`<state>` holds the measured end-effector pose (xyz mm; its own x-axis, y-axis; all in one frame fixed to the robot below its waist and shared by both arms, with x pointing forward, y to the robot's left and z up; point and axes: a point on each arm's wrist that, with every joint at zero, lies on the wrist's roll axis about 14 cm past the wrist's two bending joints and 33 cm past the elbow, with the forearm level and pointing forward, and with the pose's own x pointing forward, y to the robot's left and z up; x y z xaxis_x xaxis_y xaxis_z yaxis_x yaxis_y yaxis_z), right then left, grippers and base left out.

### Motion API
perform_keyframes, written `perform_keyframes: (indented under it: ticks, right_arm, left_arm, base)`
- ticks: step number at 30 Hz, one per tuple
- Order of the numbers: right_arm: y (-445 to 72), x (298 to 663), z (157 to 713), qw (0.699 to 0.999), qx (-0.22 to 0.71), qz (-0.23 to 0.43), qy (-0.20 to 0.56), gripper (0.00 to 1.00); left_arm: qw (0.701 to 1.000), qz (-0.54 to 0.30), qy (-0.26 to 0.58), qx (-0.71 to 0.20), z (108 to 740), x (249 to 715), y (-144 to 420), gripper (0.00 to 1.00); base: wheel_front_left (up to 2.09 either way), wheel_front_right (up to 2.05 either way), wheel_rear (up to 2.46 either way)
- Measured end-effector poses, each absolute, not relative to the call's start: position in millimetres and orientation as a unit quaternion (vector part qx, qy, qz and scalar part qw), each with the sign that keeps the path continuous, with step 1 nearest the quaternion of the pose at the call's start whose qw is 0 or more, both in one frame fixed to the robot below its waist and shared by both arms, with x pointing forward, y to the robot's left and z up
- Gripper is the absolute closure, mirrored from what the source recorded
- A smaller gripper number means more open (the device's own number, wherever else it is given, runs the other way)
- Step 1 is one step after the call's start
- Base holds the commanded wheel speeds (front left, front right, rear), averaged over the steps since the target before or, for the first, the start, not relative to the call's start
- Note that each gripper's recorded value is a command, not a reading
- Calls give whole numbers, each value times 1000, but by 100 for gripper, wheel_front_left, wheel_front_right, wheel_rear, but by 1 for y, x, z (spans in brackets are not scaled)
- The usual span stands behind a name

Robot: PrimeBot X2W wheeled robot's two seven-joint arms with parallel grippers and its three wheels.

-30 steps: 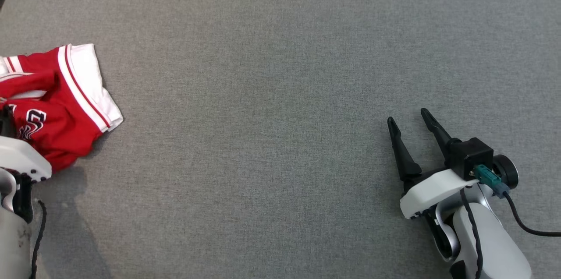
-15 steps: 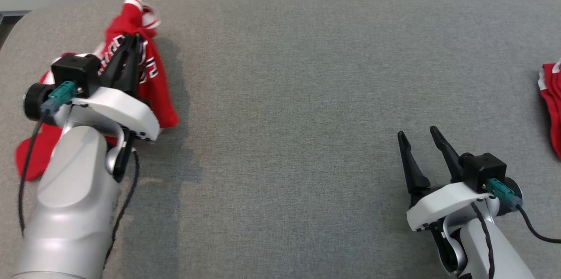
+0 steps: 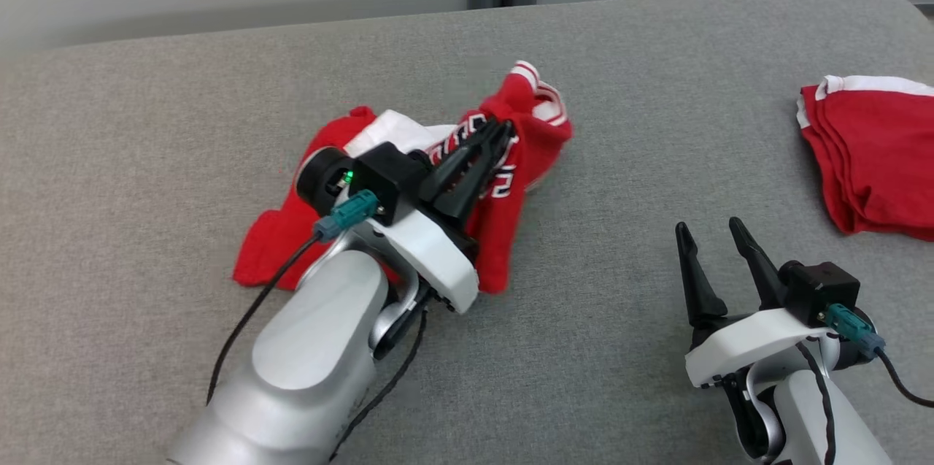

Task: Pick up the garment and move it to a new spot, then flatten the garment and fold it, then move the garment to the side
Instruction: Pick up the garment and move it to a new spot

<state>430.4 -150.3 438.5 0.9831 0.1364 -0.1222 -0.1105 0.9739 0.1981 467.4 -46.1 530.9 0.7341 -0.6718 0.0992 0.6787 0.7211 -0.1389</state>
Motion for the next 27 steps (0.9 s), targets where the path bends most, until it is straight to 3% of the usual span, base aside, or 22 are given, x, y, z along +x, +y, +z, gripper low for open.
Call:
perform_keyframes:
  ticks: [5,9,10,11,19,27]
  right_arm:
    - [-159,427,439,992,98,50,67,0]
    - [-162,426,438,992,99,46,68,0]
    - [-163,426,439,992,99,44,67,0]
    - [-164,426,439,992,99,43,66,0]
    - [-164,427,450,993,100,43,51,0]
    - [-162,418,459,993,98,47,40,0]
  left_arm:
    - [906,-408,-17,-106,534,448,-76,100]
    - [922,-375,-5,-96,521,456,-64,97]
    - [927,-364,-1,-89,515,459,-57,32]
    - [933,-350,5,-85,509,461,-49,0]
    - [976,-202,43,-65,469,468,46,0]
    - [993,-93,45,-63,459,443,115,0]
  base:
    - [0,0,0]
    - [0,0,0]
    - [0,0,0]
    - [0,0,0]
    - [0,0,0]
    - [0,0,0]
